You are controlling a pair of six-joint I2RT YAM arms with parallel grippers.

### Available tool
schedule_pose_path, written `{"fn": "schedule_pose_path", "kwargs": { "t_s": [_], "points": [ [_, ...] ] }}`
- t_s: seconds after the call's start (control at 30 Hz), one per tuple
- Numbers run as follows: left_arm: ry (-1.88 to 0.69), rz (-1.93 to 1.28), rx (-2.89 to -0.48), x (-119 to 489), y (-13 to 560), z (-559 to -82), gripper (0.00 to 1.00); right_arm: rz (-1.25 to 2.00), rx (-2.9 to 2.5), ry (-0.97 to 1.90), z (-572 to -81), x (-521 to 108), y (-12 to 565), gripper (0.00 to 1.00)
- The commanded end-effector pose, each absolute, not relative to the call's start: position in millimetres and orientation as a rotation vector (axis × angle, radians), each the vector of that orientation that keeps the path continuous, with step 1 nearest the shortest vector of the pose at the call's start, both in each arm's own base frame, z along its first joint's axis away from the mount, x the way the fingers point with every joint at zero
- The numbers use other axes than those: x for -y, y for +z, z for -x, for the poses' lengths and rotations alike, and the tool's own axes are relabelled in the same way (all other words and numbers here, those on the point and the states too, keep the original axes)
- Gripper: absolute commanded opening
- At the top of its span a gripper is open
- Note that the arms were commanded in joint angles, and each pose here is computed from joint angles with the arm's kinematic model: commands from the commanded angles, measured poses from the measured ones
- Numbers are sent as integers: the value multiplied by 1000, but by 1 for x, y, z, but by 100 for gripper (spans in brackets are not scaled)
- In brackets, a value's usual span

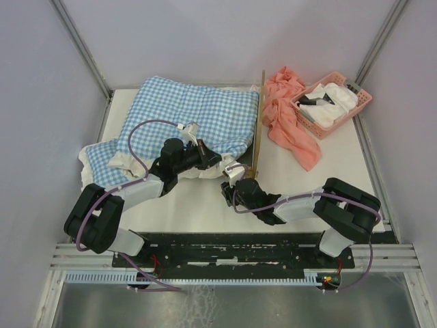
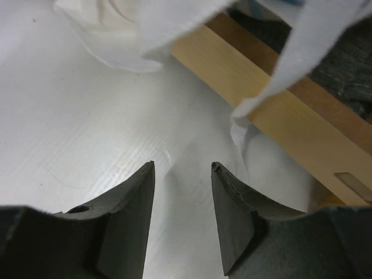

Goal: Set up the pet bed
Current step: Tie the ropes to the bed frame.

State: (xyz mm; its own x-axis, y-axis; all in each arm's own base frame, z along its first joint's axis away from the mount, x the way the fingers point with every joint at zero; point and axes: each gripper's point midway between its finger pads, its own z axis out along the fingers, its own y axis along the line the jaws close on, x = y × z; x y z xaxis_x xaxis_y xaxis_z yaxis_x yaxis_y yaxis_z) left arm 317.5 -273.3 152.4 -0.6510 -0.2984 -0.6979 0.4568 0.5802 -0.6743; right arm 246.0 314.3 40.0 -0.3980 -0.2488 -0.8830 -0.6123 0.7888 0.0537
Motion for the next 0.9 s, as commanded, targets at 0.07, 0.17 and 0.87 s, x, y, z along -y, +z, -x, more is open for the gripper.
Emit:
{"fn": "schedule_pose_path", "kwargs": {
  "t_s": [0.07, 0.17, 0.87],
  "points": [
    [-1128, -127, -1936, 272, 158, -326, 3, 420, -1828, 454, -259, -352, 86, 50],
    [-1129, -128, -1935, 271, 158, -325, 3, 359, -1844, 360, -267, -351, 83, 52],
    [-1148, -112, -1929, 270, 159, -321, 3, 126, -1775, -81, -305, -309, 69, 60]
  ]
}}
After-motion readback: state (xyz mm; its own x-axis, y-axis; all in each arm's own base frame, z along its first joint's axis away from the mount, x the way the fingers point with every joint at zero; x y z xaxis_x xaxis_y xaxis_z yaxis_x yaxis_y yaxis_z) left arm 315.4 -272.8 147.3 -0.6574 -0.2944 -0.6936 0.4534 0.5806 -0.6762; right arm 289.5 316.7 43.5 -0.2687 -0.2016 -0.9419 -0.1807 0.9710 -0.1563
